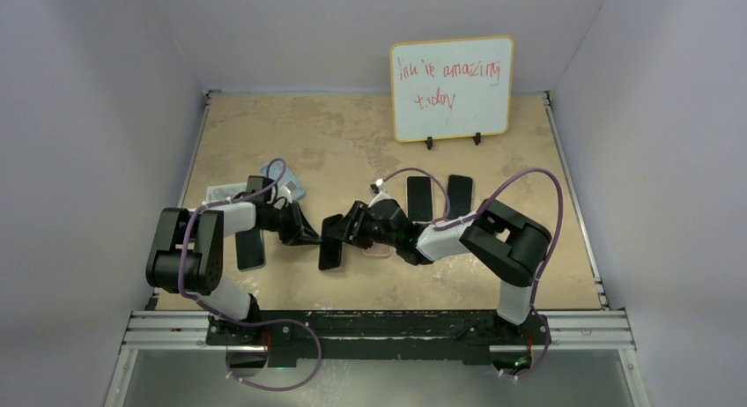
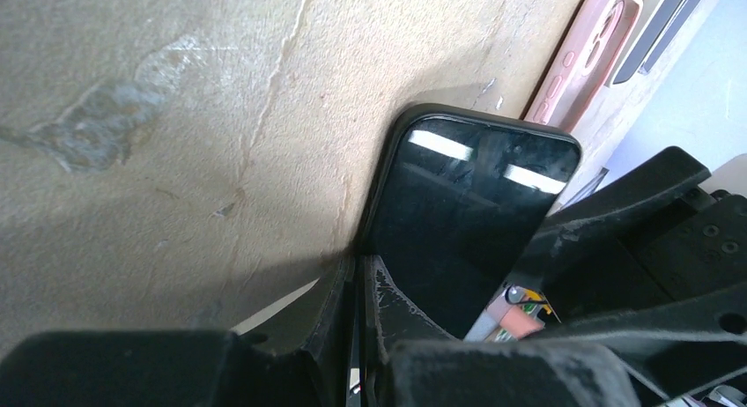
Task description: Put the phone into the phone case
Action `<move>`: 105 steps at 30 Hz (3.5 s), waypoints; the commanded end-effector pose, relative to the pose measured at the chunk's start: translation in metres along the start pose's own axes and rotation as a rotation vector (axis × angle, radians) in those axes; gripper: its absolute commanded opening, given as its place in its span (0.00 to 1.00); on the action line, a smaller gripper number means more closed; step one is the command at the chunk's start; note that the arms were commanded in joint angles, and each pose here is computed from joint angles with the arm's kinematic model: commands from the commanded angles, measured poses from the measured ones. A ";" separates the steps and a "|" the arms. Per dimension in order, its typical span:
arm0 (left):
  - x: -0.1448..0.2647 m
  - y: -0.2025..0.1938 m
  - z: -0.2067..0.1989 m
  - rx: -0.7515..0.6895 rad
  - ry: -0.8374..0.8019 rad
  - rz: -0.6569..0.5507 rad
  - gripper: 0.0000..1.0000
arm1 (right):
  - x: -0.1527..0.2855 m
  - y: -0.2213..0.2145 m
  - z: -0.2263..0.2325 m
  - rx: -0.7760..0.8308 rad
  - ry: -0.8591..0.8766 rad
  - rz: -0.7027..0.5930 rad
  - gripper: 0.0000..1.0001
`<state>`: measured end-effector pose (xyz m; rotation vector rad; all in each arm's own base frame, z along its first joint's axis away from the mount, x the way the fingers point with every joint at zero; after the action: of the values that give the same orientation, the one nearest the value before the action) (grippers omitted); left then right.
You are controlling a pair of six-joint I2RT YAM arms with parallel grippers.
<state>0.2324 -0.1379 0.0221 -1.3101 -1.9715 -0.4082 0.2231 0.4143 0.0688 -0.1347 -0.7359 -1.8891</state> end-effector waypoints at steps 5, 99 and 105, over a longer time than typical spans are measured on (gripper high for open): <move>0.001 -0.004 -0.007 -0.021 -0.029 0.005 0.08 | -0.003 -0.005 -0.013 -0.008 -0.096 0.033 0.28; -0.075 -0.080 -0.110 -0.313 -0.281 0.109 0.33 | 0.073 0.049 -0.137 -0.030 -0.303 0.092 0.00; -0.069 -0.093 -0.117 -0.311 -0.304 0.101 0.31 | 0.077 0.051 -0.135 -0.016 -0.322 0.092 0.02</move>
<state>0.2416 -0.2657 0.0329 -1.5399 -2.1474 -0.6098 0.2673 0.2821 0.0436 -0.3430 -0.8087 -1.8033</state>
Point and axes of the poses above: each gripper's point midway between its finger pads, its own x axis back along the fingers, its own z axis along the line the jaws close on, y = z × x, the point moved 1 cm from there along x, back along the fingers, and after that the axes turned 10 degrees about x, right-handed, at the moved point
